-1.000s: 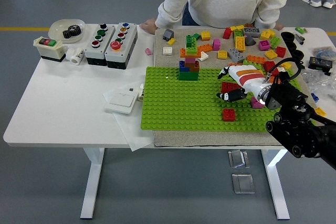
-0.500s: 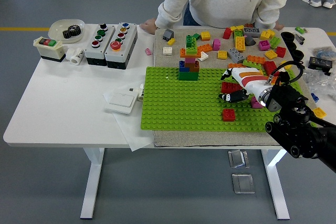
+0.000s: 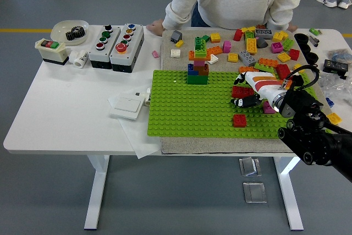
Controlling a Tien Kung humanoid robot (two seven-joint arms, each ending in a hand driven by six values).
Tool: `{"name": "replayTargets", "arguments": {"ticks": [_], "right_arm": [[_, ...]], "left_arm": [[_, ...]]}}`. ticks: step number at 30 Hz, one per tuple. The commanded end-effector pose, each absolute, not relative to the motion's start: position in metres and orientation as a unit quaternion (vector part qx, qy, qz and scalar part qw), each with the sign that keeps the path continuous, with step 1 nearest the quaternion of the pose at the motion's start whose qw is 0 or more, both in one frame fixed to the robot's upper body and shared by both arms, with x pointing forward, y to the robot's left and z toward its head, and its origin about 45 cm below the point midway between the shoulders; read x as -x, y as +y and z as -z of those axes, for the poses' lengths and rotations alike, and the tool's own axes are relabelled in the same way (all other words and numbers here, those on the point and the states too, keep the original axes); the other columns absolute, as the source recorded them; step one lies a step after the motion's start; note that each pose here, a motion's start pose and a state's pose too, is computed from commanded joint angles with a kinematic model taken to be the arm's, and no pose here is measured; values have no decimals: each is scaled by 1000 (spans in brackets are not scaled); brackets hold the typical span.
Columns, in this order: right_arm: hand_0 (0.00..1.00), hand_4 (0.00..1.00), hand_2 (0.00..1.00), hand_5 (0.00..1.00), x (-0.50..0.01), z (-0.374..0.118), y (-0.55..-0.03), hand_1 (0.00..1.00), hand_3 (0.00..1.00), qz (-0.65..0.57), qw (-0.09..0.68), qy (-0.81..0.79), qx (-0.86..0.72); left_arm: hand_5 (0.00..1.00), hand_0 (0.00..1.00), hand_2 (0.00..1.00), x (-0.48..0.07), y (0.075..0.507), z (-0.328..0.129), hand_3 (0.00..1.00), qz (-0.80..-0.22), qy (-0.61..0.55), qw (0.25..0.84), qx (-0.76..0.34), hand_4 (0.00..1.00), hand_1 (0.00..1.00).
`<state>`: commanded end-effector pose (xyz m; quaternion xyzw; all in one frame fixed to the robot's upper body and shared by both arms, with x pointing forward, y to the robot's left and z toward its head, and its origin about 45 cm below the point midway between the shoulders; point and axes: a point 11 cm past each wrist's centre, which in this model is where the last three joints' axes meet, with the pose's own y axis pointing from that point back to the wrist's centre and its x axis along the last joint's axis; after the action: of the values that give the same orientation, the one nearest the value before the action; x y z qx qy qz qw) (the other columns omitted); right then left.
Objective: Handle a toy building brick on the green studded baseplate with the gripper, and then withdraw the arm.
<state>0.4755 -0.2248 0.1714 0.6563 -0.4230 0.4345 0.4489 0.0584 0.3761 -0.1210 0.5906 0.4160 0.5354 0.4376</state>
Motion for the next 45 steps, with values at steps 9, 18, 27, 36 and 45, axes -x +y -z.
{"name": "replayTargets", "arguments": {"ticks": [9,18,27,36,45], "right_arm": [[539,826,629,405,-477,-173,-227,575,624,-438,450,-428,-650],[515,794,601,409,-478,-171,-229,542,594,-436,458,-428,-646],[500,791,594,412,-478,-169,-231,538,588,-433,463,-427,-645],[441,748,547,409,-478,-170,-230,494,543,-438,464,-423,-643],[407,737,534,420,-477,-168,-230,471,529,-442,467,-418,-642]], "left_arm": [[608,779,688,-61,376,121,572,-536,414,439,-590,592,721],[613,779,691,-64,375,120,572,-536,412,441,-590,594,721],[615,780,692,-65,375,120,573,-537,411,442,-589,595,723],[613,779,695,-67,375,120,573,-538,410,443,-589,593,724],[616,779,695,-66,374,120,572,-537,410,443,-589,595,726]]}}
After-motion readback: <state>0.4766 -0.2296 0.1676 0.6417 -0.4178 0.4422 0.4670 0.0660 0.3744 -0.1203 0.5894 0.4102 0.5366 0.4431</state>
